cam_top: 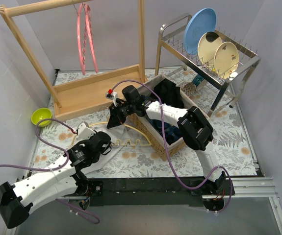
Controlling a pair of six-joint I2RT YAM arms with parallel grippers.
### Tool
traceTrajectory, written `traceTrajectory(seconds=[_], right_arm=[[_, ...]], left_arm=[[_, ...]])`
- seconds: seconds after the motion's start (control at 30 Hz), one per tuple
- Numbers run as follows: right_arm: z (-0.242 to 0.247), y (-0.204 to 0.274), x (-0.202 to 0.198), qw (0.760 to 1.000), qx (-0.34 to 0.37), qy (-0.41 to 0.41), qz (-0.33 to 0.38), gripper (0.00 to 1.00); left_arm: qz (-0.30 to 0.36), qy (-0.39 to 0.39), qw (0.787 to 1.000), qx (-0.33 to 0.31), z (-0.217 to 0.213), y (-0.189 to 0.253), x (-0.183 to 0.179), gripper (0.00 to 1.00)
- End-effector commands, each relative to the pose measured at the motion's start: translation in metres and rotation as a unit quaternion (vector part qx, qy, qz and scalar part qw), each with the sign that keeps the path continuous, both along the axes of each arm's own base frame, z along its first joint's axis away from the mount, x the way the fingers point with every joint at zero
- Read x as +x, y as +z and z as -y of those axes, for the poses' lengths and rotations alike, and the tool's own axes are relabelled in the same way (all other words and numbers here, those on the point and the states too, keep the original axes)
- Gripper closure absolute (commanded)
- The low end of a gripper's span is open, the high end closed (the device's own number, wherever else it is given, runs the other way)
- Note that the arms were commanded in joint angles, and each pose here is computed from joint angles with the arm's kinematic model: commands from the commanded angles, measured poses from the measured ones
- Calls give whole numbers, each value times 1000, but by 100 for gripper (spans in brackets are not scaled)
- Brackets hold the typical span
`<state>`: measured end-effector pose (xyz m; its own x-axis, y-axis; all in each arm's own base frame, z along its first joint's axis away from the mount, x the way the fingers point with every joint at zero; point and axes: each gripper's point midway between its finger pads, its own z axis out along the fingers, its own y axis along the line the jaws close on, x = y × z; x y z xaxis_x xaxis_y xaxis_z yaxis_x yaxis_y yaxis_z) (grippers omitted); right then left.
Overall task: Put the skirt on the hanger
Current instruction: Place skirt on hanger
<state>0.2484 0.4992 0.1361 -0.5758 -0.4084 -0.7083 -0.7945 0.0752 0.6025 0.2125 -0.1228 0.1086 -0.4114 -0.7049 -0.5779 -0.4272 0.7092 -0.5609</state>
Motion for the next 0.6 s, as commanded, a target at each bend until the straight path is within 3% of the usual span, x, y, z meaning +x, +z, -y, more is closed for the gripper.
traceTrajectory(seconds=[0.0, 0.3, 0.57], right_arm=[[3, 11, 2, 1000, 23, 10, 11, 99], [4, 17, -3, 999, 33, 20, 10, 99], [3, 24, -12, 999, 42, 25, 6, 99]], left_arm=[[38, 124, 976, -177, 5, 34, 12, 100], [83, 107, 962, -236, -2, 83, 4, 100], [84, 118, 956, -254, -5, 89, 3, 100]])
